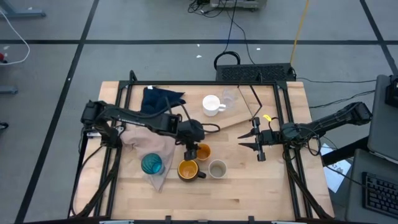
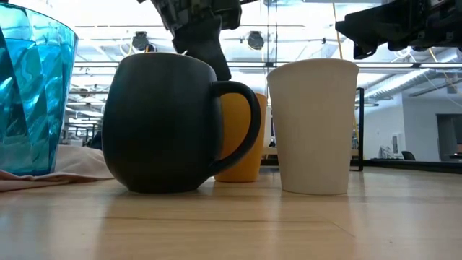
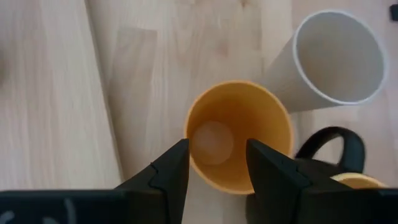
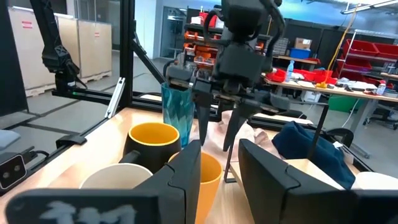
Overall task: Stack small to large cups/mugs on shelf
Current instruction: Put the yellow cup on the shelf
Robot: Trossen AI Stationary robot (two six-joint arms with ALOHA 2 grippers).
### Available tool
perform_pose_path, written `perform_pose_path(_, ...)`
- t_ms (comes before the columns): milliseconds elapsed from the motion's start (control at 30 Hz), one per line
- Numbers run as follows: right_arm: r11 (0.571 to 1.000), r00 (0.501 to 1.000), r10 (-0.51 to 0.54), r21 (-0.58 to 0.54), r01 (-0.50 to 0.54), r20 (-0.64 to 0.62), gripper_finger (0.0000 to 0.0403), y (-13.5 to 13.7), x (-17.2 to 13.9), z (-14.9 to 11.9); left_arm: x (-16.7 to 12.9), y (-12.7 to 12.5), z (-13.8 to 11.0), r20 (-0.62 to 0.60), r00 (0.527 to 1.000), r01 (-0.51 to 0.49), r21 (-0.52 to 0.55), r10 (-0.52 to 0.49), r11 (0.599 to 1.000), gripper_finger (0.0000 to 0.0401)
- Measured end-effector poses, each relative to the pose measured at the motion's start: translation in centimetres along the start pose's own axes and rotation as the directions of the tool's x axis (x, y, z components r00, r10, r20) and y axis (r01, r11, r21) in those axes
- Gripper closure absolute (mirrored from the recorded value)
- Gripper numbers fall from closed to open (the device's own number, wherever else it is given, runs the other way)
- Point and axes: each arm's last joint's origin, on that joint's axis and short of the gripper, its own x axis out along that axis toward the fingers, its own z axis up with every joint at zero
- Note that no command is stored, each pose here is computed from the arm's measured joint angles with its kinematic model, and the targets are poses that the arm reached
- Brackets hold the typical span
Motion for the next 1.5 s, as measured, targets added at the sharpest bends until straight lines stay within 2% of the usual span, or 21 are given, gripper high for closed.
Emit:
perform_pose_path(200, 1.000, 1.000, 0.001, -0.001, -0.001, -0.004, 0.0303, 0.0, 0.0, 0.0, 0.7, 0.4, -0.1, -0.016, 0.999, -0.036, -0.001, 0.036, 0.999, 0.0242)
perform_pose_path(300, 1.000, 1.000, 0.000, -0.001, 0.000, -0.003, 0.0303, 0.0, 0.0, 0.0, 1.3, 0.8, -0.5, -0.061, 0.997, -0.050, -0.009, 0.049, 0.999, 0.0242)
perform_pose_path(600, 1.000, 1.000, 0.001, -0.002, -0.001, -0.012, 0.0303, 0.0, 0.0, -0.1, 2.0, 1.2, -0.5, -0.069, 0.996, -0.058, -0.005, 0.058, 0.998, 0.0242)
perform_pose_path(800, 1.000, 1.000, 0.002, -0.003, -0.002, -0.017, 0.0303, 0.0, 0.0, -0.2, 3.1, 1.2, -0.7, -0.087, 0.996, -0.038, -0.001, 0.038, 0.999, 0.0242)
perform_pose_path(1500, 1.000, 1.000, 0.003, -0.004, -0.003, -0.025, 0.0303, 0.0, 0.0, -0.2, 3.2, 1.0, -0.3, -0.051, 0.999, 0.015, 0.006, -0.015, 1.000, 0.0242)
